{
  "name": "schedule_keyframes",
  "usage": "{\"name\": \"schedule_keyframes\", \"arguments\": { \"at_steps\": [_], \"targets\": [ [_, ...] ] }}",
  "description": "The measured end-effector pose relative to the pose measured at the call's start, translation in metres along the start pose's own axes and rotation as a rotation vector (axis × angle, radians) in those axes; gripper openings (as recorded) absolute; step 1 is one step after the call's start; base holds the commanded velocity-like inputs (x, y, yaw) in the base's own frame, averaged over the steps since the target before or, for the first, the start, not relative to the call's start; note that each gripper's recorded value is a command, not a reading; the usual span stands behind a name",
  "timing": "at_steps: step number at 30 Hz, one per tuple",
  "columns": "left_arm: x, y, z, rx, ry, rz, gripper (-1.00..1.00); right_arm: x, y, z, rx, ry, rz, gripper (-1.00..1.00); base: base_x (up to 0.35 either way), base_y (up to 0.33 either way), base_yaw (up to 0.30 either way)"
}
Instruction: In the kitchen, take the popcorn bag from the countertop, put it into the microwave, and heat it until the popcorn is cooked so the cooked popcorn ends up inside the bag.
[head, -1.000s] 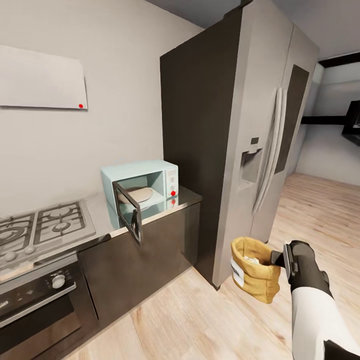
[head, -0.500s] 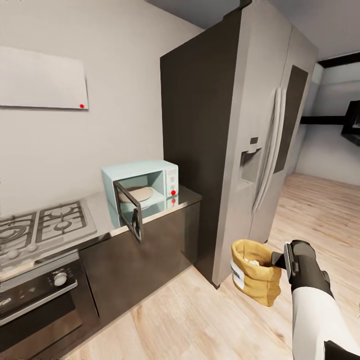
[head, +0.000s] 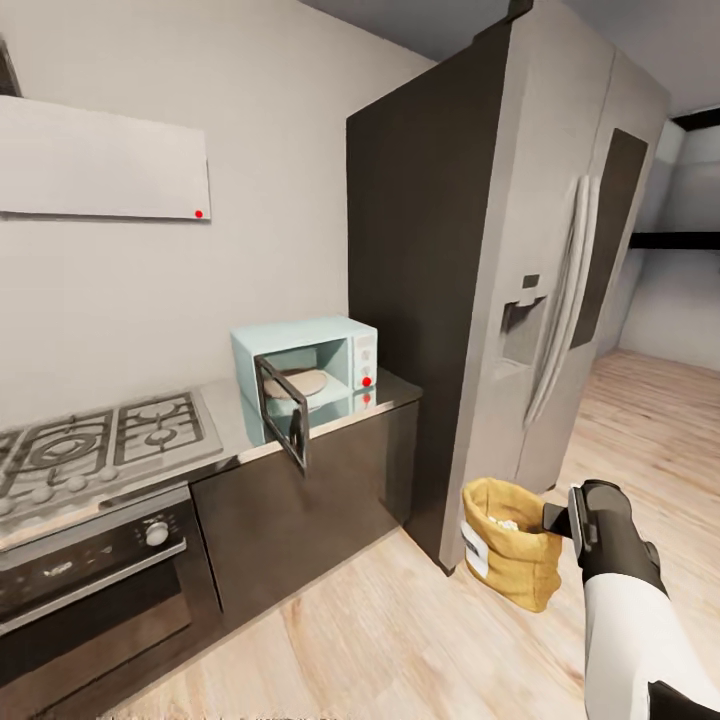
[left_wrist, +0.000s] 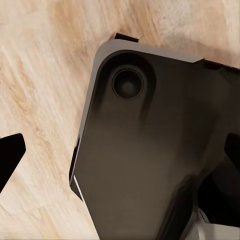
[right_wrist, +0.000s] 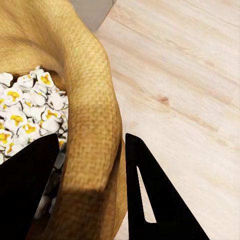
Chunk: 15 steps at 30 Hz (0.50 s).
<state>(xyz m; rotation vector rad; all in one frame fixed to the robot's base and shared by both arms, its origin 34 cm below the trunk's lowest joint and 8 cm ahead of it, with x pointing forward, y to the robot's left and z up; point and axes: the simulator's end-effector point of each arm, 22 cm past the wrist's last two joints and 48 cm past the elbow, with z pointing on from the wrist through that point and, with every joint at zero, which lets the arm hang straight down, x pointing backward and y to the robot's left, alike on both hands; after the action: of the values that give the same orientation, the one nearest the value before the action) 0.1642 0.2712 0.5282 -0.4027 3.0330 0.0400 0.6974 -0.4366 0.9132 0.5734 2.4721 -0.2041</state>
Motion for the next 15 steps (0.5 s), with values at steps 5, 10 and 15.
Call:
{"name": "schedule_keyframes", "arguments": {
  "at_steps": [5,10,15],
  "targets": [
    [-0.0001,0.0004,0.0,0.0,0.0,0.0,1.0,0.0,-0.0005,0.0,0.002,0.0,-0.001,-1.0,-0.004,0.0,0.267],
    [-0.0002,0.0005,0.0,-0.001,-0.001,-0.001,1.0,-0.0002,-0.0005,-0.0001,0.002,0.0,-0.001,-1.0,0.0,0.0,0.267],
    [-0.0002,0.0005,0.0,-0.001,-0.001,0.0,1.0,0.0001,-0.0006,0.0,0.002,0.0,-0.001,-1.0,0.0,0.0,0.267]
  ]
}}
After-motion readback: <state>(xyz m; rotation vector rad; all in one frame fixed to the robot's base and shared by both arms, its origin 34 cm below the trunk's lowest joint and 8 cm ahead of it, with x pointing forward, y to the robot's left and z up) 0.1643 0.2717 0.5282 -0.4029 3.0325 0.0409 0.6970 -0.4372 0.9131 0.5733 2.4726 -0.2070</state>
